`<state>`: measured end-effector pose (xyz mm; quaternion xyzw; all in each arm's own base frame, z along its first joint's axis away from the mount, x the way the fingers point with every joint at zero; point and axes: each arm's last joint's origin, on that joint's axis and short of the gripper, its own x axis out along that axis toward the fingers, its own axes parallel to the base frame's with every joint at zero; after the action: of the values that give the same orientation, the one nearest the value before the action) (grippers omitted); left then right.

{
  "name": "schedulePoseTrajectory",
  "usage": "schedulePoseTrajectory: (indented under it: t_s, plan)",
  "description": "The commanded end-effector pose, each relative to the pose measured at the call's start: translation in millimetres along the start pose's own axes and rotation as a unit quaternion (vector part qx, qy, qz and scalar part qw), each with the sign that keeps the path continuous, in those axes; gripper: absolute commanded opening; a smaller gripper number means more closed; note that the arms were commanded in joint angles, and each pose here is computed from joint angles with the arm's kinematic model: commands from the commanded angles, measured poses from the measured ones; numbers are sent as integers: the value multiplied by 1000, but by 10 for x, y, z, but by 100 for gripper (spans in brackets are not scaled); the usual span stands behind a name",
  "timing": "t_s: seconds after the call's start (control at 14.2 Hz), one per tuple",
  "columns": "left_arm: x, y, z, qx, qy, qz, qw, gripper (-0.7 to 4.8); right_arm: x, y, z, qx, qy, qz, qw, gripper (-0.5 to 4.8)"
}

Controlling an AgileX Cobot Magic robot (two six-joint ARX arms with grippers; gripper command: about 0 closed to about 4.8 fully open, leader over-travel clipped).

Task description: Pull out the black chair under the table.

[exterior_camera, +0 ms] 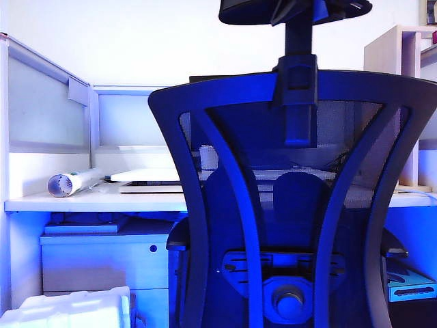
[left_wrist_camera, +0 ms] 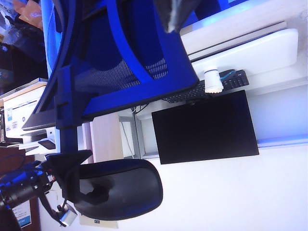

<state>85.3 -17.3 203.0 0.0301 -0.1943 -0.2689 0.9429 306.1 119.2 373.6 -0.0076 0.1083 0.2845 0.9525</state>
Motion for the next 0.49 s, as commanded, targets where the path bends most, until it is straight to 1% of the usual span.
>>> schedulePoseTrajectory:
  t_s: [0.07,0.28,0.35,0.49]
  plan:
    - [0,0,14,4,-6,0,1000,-2,-190,320,326,5,-92,59,994,-6]
    - [0,0,15,4,-6,0,1000,-2,-458,495,412,-4,-92,52,994,-6]
    - [0,0,15,4,-6,0,1000,-2,-612,554,451,-4,-93,54,994,-6]
    - [0,0,16,3,-6,0,1000,-2,-870,607,512,-6,-101,59,993,-6]
